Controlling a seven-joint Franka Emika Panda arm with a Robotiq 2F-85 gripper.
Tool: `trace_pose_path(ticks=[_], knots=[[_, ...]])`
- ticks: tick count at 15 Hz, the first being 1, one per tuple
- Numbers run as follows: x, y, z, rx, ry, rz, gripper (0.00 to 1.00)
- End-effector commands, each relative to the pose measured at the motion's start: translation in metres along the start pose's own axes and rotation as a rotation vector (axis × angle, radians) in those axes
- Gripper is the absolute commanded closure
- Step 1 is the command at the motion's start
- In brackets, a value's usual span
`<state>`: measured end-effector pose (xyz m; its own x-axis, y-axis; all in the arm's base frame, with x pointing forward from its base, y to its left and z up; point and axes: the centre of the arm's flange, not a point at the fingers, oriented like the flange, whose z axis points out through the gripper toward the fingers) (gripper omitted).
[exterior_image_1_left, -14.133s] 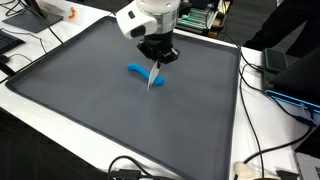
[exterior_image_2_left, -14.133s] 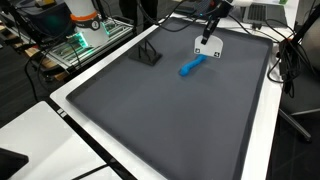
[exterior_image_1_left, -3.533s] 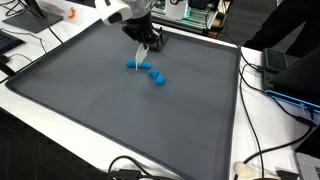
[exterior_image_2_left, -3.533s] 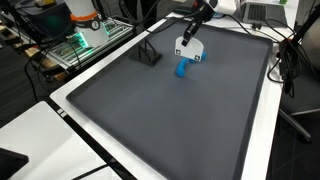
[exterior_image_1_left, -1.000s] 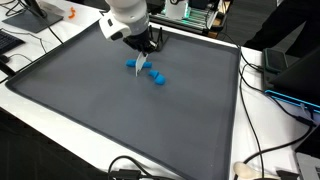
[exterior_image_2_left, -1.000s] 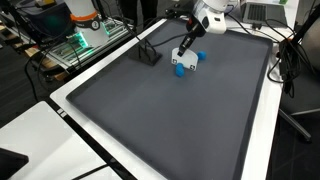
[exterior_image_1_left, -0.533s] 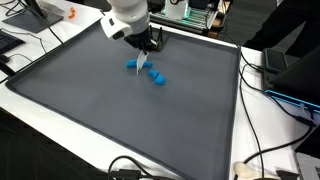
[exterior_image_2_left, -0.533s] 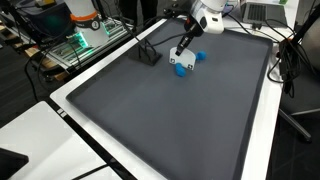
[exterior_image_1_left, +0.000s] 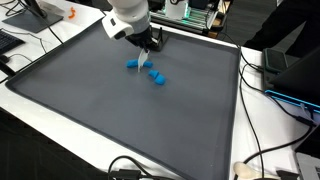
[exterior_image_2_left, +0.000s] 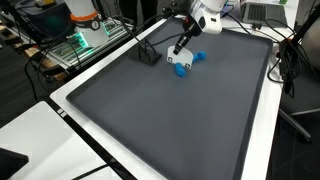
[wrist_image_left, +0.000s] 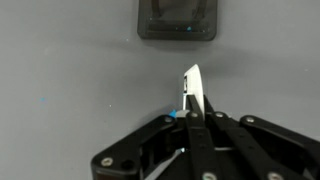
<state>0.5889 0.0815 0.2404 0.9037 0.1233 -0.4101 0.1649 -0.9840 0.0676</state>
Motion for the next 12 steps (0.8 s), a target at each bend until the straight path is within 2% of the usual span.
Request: trace_pose_path(ticks=[1,12], knots=[[-0.012,0.002,-0.001,0.018,-0.031,-0.025,0.99],[-0.02,0.01,-0.029,-0.018,0.006,-0.052,0.99]])
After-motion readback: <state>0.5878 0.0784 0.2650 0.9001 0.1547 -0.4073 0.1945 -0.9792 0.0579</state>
